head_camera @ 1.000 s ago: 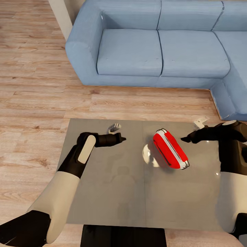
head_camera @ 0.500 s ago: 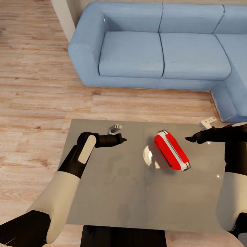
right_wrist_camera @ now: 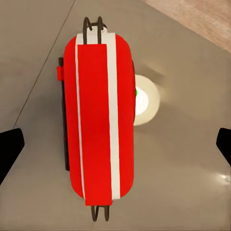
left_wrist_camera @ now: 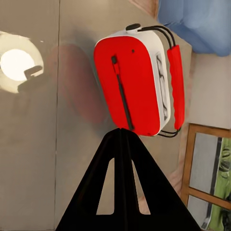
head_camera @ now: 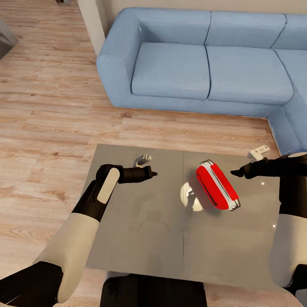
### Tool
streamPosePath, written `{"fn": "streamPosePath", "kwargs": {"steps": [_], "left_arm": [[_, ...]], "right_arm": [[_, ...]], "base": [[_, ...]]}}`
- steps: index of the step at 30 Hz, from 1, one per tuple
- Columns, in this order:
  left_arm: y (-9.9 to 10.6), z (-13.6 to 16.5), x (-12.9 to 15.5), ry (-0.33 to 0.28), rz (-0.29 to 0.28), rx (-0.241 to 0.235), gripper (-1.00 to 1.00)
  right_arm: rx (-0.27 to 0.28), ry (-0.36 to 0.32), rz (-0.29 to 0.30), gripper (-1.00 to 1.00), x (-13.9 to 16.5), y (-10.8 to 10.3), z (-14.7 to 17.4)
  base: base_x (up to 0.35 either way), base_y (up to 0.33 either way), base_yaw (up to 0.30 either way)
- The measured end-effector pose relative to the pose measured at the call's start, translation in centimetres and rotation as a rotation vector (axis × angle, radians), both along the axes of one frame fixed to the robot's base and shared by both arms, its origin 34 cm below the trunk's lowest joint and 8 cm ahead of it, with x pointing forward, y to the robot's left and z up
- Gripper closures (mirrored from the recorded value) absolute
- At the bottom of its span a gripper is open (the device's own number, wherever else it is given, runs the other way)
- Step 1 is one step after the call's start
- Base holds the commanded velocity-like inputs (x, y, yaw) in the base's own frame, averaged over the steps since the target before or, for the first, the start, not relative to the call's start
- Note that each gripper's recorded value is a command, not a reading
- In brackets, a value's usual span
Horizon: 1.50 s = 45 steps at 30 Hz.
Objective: Turn on the radio receiver that's on the table in the living room.
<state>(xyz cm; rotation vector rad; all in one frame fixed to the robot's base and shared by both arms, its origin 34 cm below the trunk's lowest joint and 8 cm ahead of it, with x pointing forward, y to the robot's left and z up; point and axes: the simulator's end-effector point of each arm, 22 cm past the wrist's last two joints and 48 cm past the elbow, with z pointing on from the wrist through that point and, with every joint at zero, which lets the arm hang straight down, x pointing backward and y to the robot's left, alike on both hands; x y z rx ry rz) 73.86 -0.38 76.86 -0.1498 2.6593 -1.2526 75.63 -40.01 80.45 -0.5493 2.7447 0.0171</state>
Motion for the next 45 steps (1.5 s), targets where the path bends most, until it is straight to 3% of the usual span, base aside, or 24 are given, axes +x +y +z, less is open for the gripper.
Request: {"fn": "streamPosePath", "kwargs": {"steps": [12,20,29,45], "left_arm": [[0.0,0.0,0.0,-0.002,0.001,0.001,1.0],[-0.1,0.1,0.0,0.0,-0.001,-0.003,1.0],[-1.6,0.0,-1.3,-0.008,-0.068,0.011,1.0],[-1.6,0.0,-1.4,-0.008,-0.07,0.013,1.0]], "right_arm": [[-0.001,0.003,-0.001,-1.0,-0.1,-0.1,0.0],[-0.002,0.003,-0.002,-1.0,-0.1,-0.2,0.0],[-0.005,0.002,-0.003,-1.0,-0.1,-0.4,0.0],[-0.005,-0.008,-0.018,-1.0,0.1,-1.1,0.4]], "base": [[-0.033,0.0,0.004],[-0.292,0.0,0.0],[-0.318,0.0,0.0],[-0.318,0.0,0.0]]}}
